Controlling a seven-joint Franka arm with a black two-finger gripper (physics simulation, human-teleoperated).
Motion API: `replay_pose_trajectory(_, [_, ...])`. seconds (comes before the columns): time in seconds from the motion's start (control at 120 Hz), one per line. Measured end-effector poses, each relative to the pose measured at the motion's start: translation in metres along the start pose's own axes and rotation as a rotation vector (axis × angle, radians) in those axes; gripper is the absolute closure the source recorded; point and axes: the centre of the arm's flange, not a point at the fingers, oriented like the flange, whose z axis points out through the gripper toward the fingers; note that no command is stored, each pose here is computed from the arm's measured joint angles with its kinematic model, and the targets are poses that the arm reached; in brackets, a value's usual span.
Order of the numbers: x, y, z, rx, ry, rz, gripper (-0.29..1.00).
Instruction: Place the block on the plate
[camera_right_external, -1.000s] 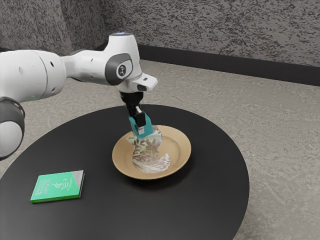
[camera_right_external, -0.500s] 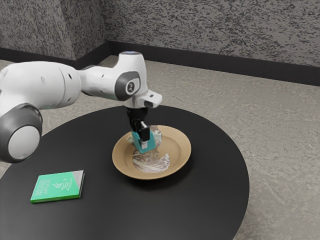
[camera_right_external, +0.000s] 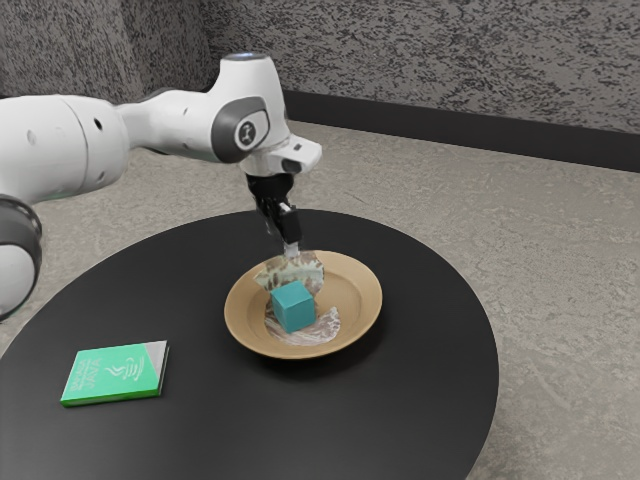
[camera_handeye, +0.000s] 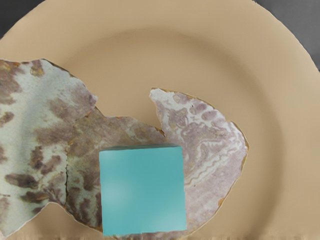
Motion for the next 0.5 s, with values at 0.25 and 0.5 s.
replay_pose_trajectory(0.25, [-0.051, 0.037, -0.139, 0.039, 0.082, 0.088, 0.01])
replay_pose_trajectory(0.5, [-0.094, 0.076, -0.201, 0.023, 0.086, 0.184, 0.00])
